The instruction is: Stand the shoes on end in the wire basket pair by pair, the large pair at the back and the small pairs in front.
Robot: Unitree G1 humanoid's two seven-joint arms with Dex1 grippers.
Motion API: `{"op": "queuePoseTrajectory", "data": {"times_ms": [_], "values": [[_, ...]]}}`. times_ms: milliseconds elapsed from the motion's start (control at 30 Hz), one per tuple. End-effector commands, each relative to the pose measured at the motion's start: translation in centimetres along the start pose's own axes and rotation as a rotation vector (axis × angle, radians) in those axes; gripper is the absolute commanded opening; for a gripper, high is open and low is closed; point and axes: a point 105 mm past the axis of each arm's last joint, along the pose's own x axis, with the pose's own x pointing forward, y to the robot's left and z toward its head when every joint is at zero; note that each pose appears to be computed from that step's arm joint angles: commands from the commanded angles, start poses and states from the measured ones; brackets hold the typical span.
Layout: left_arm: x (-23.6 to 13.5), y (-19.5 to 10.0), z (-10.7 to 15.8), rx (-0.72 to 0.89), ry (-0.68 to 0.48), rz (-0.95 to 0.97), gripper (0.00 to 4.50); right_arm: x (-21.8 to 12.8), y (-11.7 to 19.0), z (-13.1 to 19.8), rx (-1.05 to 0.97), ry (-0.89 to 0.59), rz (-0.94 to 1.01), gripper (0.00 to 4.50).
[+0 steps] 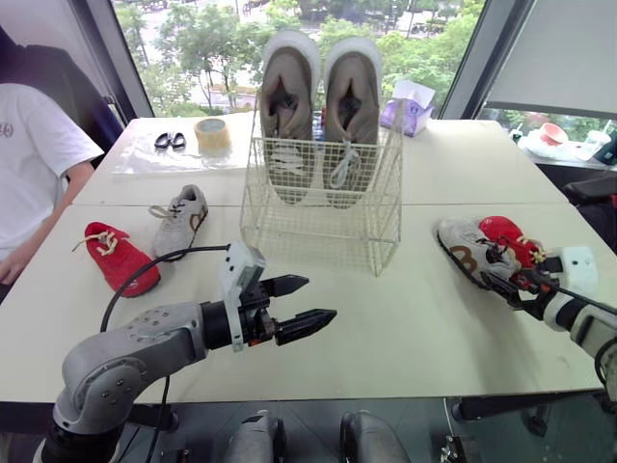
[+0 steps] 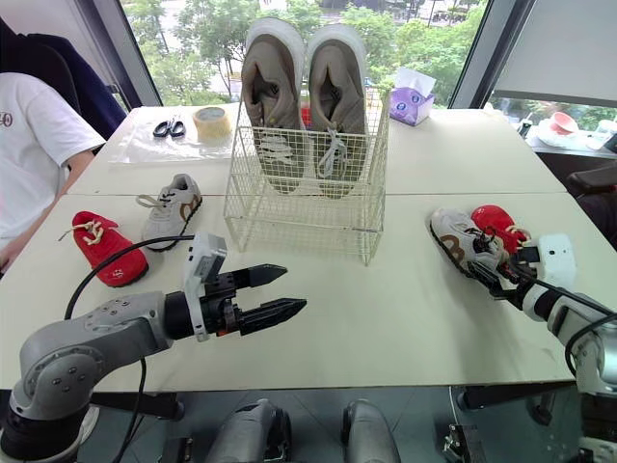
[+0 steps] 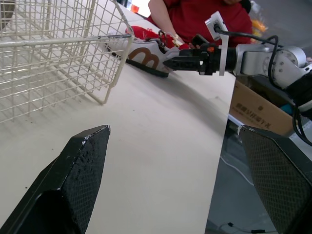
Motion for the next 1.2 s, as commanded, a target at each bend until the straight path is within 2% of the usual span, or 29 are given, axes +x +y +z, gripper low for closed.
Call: {"op": "queuePoseTrajectory", "data": {"times_ms": [33,133,233,300,367,433,533,600,700,767,867,933,1000,1067,1200], "values": [[0.0,-0.2,0.7,0.047,-0.016,0.004,4.34,1.0,0.3,-0.2,0.001,0.001,0.032,4.5],[0.0,0.2,0.7,0.061,-0.002,0.028,4.34,1.9,0.5,-0.9,-0.027,0.024,0.038,4.5],[-0.2,0.5,0.7,0.07,0.007,0.04,4.5,2.5,0.6,-1.4,-0.065,0.036,0.028,3.64],[-0.4,0.6,0.7,0.072,0.011,0.044,4.5,2.7,0.7,-1.3,-0.067,0.023,0.021,2.69],[-0.6,0.6,0.7,0.074,0.014,0.046,4.5,2.9,0.7,-1.1,-0.059,0.0,0.014,1.96],[-1.0,0.7,1.2,0.07,0.001,0.045,4.5,2.9,0.9,-0.5,-0.045,-0.037,0.01,1.66],[-2.1,1.4,3.1,0.056,-0.069,0.053,4.5,2.5,1.6,1.7,-0.074,-0.145,0.007,1.54],[-3.2,2.4,5.2,0.051,-0.124,0.088,4.5,1.6,2.6,5.4,-0.11,-0.289,0.003,1.54],[-5.2,4.4,10.6,-0.016,-0.313,0.068,4.5,-0.7,4.3,12.7,-0.167,-0.541,-0.029,1.54],[-6.3,5.7,15.4,-0.024,-0.465,0.049,4.5,-3.2,6.0,18.8,-0.257,-0.723,-0.034,1.54],[-6.9,6.7,20.2,-0.031,-0.586,0.036,4.5,-6.3,8.9,24.7,-0.398,-0.892,0.008,1.54],[-7.2,6.4,23.5,-0.06,-0.681,-0.043,4.5,-8.6,11.9,28.1,-0.516,-0.981,0.108,1.54],[-7.2,5.9,25.1,-0.064,-0.696,-0.105,4.5,-10.0,14.6,29.5,-0.616,-1.012,0.219,1.54],[-7.0,5.1,26.0,-0.041,-0.652,-0.167,4.5,-11.0,17.8,30.0,-0.777,-1.008,0.354,1.54],[-6.7,4.3,26.2,0.0,-0.553,-0.234,4.5,-11.0,20.7,29.7,-0.955,-0.985,0.493,1.54]]}}
